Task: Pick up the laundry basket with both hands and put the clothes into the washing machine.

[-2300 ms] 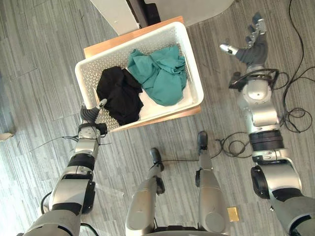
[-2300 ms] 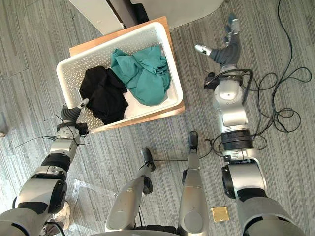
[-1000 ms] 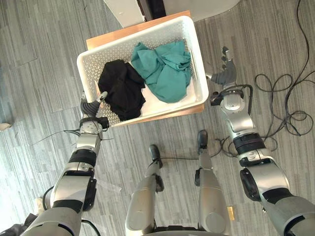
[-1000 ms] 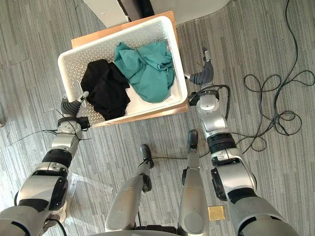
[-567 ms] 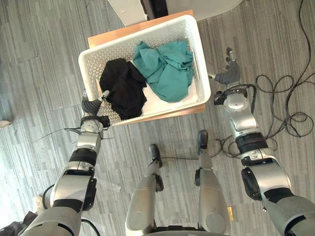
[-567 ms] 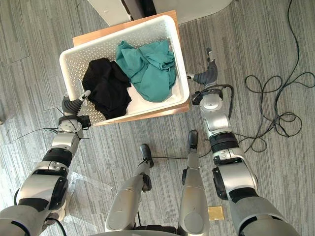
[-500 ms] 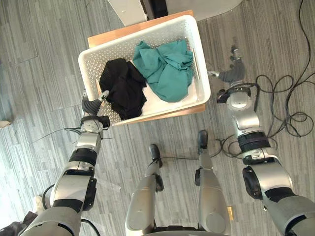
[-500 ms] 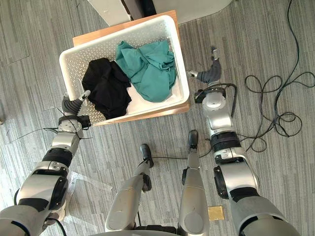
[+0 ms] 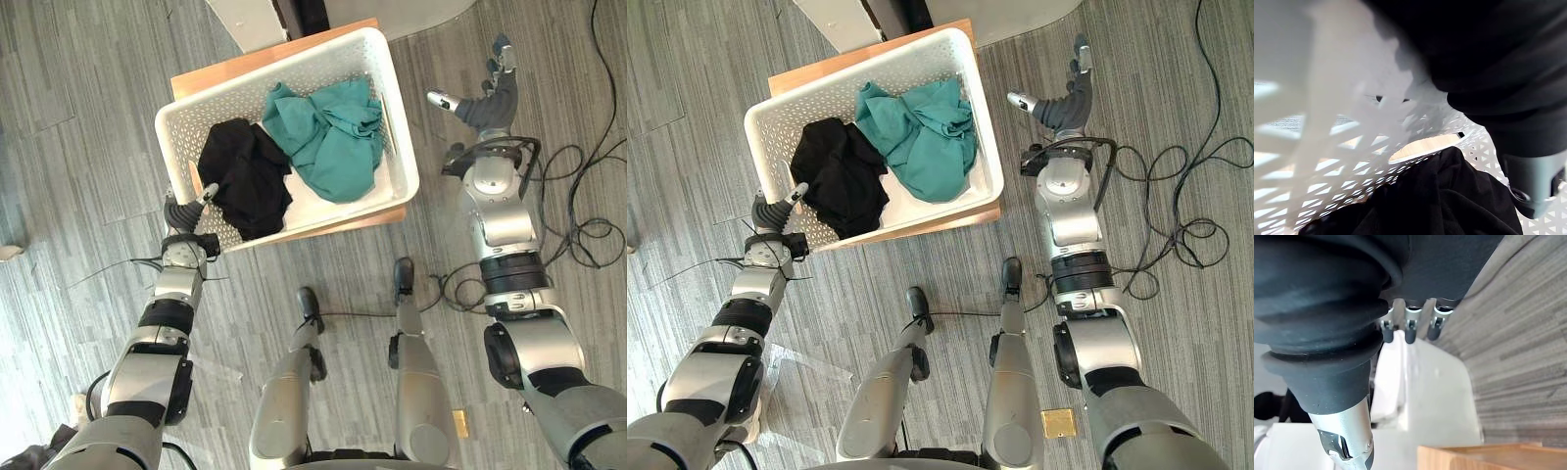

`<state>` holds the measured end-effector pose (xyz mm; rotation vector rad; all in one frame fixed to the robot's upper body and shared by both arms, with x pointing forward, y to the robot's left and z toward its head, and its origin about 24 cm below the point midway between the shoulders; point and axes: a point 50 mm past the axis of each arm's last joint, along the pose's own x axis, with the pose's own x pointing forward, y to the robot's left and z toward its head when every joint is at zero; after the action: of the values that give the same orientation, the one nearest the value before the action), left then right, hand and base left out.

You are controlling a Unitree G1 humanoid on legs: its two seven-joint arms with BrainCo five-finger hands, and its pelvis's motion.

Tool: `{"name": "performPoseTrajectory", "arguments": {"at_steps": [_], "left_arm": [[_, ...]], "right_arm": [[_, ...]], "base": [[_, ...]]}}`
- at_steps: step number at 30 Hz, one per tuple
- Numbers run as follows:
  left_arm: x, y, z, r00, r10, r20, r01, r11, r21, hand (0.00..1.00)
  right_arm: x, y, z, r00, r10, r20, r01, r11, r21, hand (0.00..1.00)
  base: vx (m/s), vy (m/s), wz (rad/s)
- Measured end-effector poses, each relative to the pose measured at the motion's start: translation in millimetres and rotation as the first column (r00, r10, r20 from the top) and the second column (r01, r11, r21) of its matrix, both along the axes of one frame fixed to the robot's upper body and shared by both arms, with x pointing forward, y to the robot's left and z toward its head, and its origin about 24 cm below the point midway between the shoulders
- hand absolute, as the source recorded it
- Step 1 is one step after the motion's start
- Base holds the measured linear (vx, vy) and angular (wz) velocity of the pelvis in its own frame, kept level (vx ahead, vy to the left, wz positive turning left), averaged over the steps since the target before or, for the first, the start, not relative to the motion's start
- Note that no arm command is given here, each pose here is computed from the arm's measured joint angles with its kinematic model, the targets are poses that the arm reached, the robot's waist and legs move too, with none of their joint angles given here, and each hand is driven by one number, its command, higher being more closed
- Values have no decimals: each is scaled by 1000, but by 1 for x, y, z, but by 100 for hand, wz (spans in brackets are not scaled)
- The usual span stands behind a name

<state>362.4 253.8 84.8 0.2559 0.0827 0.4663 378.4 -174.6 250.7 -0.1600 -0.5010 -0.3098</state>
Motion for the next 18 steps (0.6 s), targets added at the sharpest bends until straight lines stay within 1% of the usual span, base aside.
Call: {"name": "performPoseTrajectory", "arguments": {"at_steps": [10, 13, 18], "left_arm": [[0, -5, 2, 1000, -14, 17, 14, 1000, -5, 0], [0, -6, 2, 1000, -17, 21, 17, 1000, -5, 0], [1, -8, 4, 999, -23, 29, 23, 1000, -4, 0]], "right_arm": [[1, 43, -21, 990, 126, -59, -128, 991, -41, 0], [0, 46, -32, 987, 135, -92, -142, 987, -76, 0], [5, 42, -48, 981, 110, -158, -124, 989, -81, 0]], "base": [[0, 0, 0], [-1, -1, 2], [0, 0, 2]]}}
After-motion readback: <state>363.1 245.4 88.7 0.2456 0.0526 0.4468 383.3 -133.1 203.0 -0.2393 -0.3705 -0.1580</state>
